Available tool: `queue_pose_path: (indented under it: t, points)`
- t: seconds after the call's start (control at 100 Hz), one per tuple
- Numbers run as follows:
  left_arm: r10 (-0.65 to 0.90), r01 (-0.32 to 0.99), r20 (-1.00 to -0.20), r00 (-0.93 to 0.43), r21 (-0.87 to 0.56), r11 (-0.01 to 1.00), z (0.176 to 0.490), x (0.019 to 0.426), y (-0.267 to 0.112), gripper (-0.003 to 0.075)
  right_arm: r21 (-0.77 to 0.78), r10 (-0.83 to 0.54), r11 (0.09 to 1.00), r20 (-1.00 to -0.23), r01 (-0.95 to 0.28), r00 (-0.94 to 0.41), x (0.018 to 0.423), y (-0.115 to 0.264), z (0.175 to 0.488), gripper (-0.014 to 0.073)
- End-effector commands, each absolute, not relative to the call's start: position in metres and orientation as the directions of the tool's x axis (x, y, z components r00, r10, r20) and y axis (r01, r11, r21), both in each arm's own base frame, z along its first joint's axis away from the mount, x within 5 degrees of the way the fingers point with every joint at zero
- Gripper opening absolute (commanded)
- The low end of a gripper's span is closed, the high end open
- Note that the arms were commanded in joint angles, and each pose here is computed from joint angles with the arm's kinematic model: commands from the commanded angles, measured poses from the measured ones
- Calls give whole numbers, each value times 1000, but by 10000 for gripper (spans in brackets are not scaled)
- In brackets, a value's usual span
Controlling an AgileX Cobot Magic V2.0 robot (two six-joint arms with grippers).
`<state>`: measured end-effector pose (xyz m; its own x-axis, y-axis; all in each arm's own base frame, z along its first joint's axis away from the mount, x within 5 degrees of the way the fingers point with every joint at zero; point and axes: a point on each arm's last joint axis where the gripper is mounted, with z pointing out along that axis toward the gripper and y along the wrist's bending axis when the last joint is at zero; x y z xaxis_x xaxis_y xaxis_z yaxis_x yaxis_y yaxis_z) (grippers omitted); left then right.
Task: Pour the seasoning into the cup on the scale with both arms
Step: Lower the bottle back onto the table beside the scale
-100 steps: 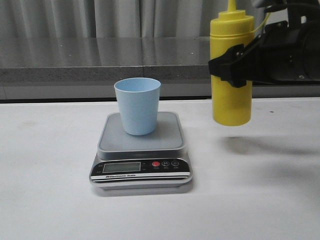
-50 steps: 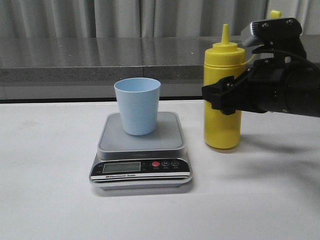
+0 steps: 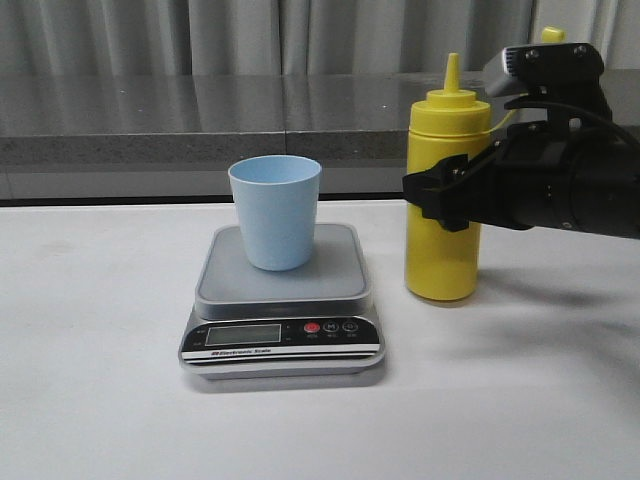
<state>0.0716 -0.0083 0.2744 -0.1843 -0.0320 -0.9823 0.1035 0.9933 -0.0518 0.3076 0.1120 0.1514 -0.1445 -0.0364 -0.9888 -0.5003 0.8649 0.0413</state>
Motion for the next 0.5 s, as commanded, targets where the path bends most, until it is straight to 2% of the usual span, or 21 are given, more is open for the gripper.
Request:
queue_pose_path:
  t: [0.0,0.24,0.49]
  points:
    - [-53,104,-995,-86,-62,993,291,73,-8,-20,42,40,863,-999,-504,-14,311,112,177,470]
    - [-53,104,-995,-86,-62,993,291,73,-8,-20,42,40,863,-999,-504,-14,311,112,177,594]
    - [-53,104,-995,-86,-62,993,291,73,-8,-20,45,44,862,-999,-505,-13,308,111,176,608]
